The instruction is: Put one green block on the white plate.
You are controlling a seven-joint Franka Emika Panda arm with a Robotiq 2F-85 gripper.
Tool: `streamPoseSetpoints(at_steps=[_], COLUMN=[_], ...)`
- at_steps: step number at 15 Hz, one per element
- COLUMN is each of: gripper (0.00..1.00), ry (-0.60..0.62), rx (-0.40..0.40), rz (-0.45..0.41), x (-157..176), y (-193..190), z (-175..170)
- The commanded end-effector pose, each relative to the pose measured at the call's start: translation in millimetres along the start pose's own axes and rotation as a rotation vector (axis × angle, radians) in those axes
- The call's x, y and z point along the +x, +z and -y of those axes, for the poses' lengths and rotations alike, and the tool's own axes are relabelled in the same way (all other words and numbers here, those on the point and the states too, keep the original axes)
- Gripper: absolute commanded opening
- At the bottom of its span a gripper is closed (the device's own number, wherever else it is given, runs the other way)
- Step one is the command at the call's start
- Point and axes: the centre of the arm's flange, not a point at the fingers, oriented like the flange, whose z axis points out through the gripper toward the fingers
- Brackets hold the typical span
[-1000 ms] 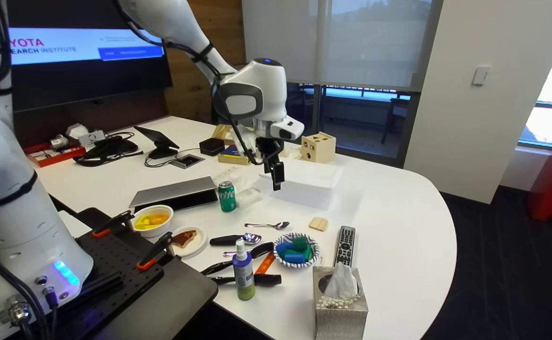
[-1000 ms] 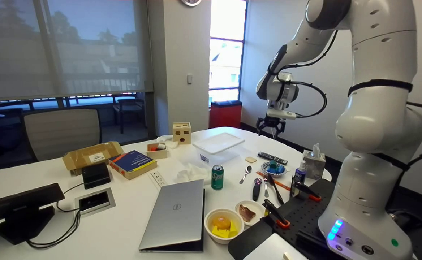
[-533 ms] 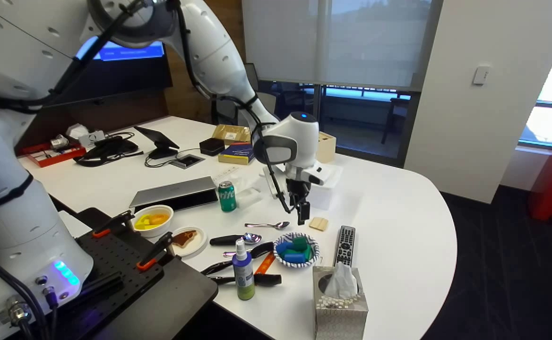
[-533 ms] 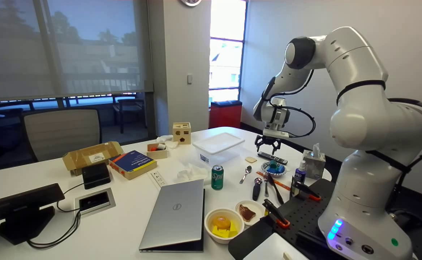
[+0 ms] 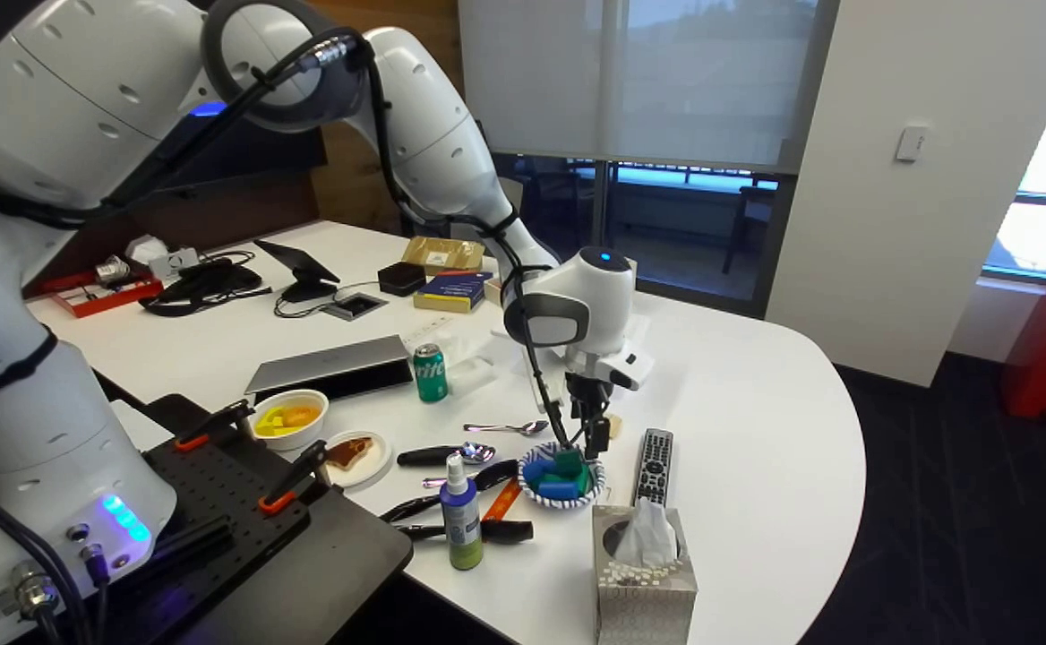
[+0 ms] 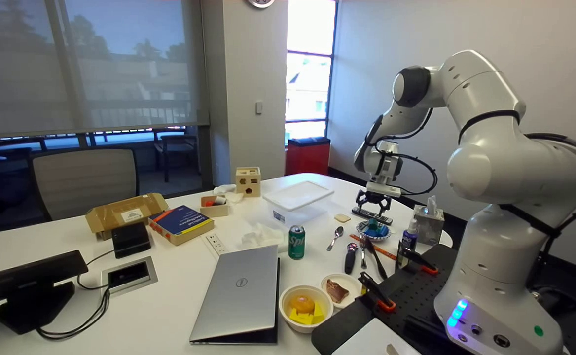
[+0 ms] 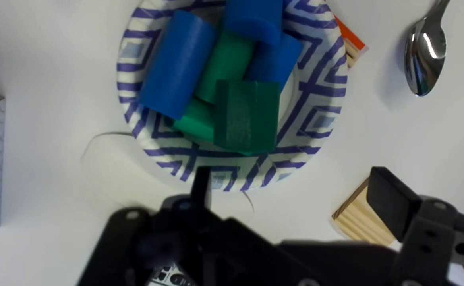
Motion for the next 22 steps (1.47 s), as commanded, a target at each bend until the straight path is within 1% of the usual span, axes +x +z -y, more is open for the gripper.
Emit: streamPoseSetpoints(at_steps=[1,5,9,10,11,12,15,18,20,22], gripper=[1.0,1.0,1.0,0.75,0.72,0.66,0.4,0.18,0.18,0.18], ry=[0.026,0.05,0.07,0.075,0.079,0.083,0.085,0.07,0.051,0.02], rx=[0.061,0.077,0.069,0.066,0.058,0.052,0.037,0.029,0.044,0.034], rz=[0.022,0.066,0.079,0.076,0.077,0.078,0.08,0.08,0.077,0.082], x=[-10,-20,-28,-29,-30,-31,-32,-29,-29,-31], y=[8,29,32,30,28,27,26,22,12,-16], z=[-6,-6,-13,-16,-18,-19,-23,-20,-17,-8])
